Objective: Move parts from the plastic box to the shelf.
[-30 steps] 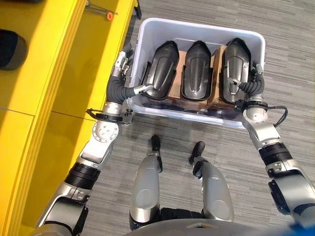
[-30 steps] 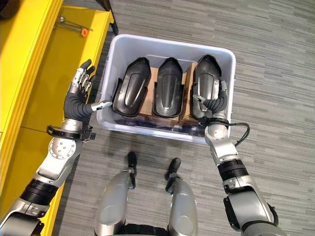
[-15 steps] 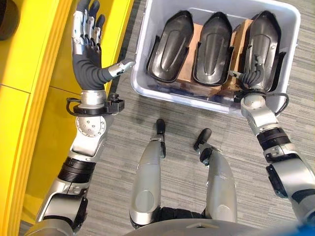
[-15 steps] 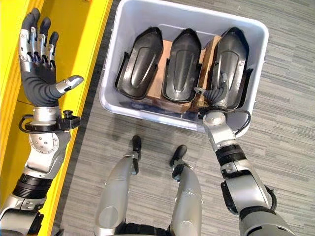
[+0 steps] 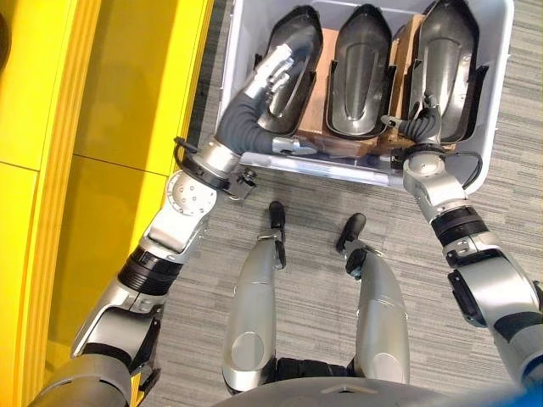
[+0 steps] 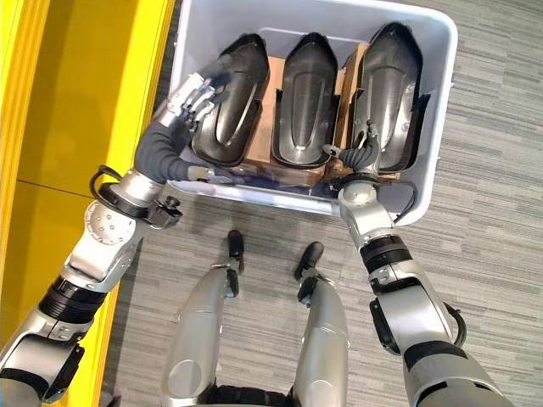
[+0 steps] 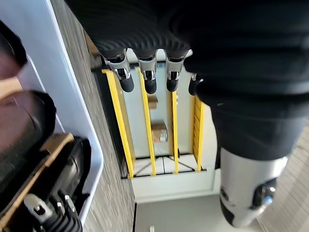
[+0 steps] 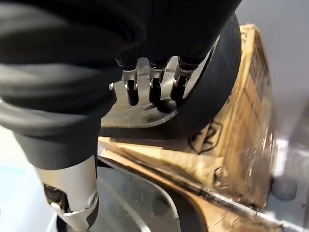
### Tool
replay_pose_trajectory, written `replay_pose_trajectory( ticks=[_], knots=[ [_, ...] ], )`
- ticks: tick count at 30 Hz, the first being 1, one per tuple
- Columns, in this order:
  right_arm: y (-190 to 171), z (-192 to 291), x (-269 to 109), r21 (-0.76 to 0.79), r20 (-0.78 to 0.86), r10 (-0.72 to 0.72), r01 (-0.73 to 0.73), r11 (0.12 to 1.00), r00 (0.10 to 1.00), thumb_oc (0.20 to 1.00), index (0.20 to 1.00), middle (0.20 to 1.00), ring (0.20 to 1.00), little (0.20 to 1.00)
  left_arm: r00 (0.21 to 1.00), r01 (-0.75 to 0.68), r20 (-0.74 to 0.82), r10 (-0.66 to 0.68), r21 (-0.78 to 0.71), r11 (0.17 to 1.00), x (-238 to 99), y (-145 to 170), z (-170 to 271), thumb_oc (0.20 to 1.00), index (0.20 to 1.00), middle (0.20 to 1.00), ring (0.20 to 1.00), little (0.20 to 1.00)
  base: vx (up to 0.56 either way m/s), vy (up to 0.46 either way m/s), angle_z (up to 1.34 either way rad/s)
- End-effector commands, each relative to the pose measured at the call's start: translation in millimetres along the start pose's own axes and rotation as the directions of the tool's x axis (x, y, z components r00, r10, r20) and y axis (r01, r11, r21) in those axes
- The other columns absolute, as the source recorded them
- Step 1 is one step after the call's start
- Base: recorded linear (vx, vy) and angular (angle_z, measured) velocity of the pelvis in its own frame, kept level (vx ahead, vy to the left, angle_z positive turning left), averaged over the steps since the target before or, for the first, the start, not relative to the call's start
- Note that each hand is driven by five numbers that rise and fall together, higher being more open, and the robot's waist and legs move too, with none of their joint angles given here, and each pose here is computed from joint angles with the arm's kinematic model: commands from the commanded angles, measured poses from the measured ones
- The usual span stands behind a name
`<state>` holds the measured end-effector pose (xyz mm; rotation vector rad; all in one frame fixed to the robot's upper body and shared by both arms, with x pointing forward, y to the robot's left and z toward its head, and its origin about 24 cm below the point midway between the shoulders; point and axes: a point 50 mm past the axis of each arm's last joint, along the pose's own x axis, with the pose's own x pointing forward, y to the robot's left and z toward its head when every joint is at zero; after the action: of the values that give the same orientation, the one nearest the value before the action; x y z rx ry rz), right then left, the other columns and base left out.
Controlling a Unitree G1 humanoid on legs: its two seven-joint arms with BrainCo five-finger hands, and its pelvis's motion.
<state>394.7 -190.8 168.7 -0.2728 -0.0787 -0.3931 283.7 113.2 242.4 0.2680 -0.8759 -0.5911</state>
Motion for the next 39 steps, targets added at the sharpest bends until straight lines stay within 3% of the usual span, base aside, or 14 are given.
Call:
replay_pose_trajectory(
  ticks=[1,12,14,17,21,23,28,31,35,39],
  knots=[
    [6.7,25.6,0.4,0.051,0.111,0.082,-0.088,0.995,0.99,1.0,1.0,1.0,1.0,1.0,0.992,-0.029,0.125,0.032,-0.026,0.999,9.8,-6.5,23.0,1.0,1.0,1.0,1.0,1.0,0.0,-0.006,0.06],
    [36.0,66.5,-14.4,0.044,0.261,0.145,-0.162,0.986,0.954,1.0,1.0,1.0,1.0,1.0,0.993,-0.047,0.107,0.055,-0.072,0.996,16.8,-17.2,15.1,1.0,1.0,1.0,1.0,1.0,-0.02,-0.007,0.02],
    [36.3,71.8,-16.7,0.026,0.297,0.114,-0.128,0.991,0.948,1.0,1.0,1.0,1.0,1.0,0.993,-0.045,0.109,0.053,-0.073,0.996,16.8,-18.7,15.0,1.0,1.0,1.0,1.0,1.0,0.0,0.0,0.0],
    [26.3,80.7,-17.9,0.021,0.369,-0.05,0.045,0.999,0.928,1.0,1.0,1.0,1.0,1.0,0.992,-0.05,0.114,0.059,-0.079,0.996,18.1,-20.6,15.2,1.0,1.0,1.0,1.0,1.0,0.0,0.0,0.0],
    [2.4,102.0,-21.7,0.058,0.539,-0.292,0.311,0.949,0.79,1.0,1.0,1.0,1.0,1.0,0.986,-0.077,0.138,0.088,-0.083,0.994,19.9,-20.6,19.4,1.0,1.0,1.0,1.0,1.0,-0.02,0.053,-0.01],
    [-5.9,121.9,-34.8,0.096,0.678,-0.348,0.391,0.915,0.647,1.0,1.0,1.0,1.0,1.0,0.982,-0.099,0.154,0.111,-0.086,0.991,20.7,-21.2,22.5,1.0,1.0,1.0,1.0,1.0,-0.03,0.071,-0.06],
    [-9.3,139.7,-55.4,0.141,0.812,-0.381,0.485,0.863,0.442,1.0,1.0,1.0,1.0,1.0,0.976,-0.121,0.171,0.134,-0.085,0.989,24.2,-22.3,25.0,1.0,1.0,1.0,1.0,1.0,-0.02,0.026,-0.07],
    [-13.9,142.9,-59.3,0.172,0.828,-0.402,0.505,0.846,0.391,1.0,1.0,1.0,1.0,1.0,0.975,-0.126,0.175,0.14,-0.088,0.988,25.8,-21.3,26.1,1.0,1.0,1.0,1.0,1.0,0.0,0.0,0.0],
    [-22.1,138.6,-63.3,0.206,0.814,-0.438,0.517,0.831,0.38,1.0,1.0,1.0,1.0,1.0,0.973,-0.136,0.176,0.151,-0.091,0.986,24.0,-18.3,27.5,1.0,1.0,1.0,1.0,1.0,0.0,0.0,0.0],
    [-25.0,122.3,-53.2,0.163,0.736,-0.465,0.538,0.827,0.491,1.0,1.0,1.0,1.0,1.0,0.971,-0.146,0.177,0.159,-0.086,0.986,22.8,-18.0,25.8,1.0,1.0,1.0,1.0,1.0,-0.01,0.01,-0.05]
  ],
)
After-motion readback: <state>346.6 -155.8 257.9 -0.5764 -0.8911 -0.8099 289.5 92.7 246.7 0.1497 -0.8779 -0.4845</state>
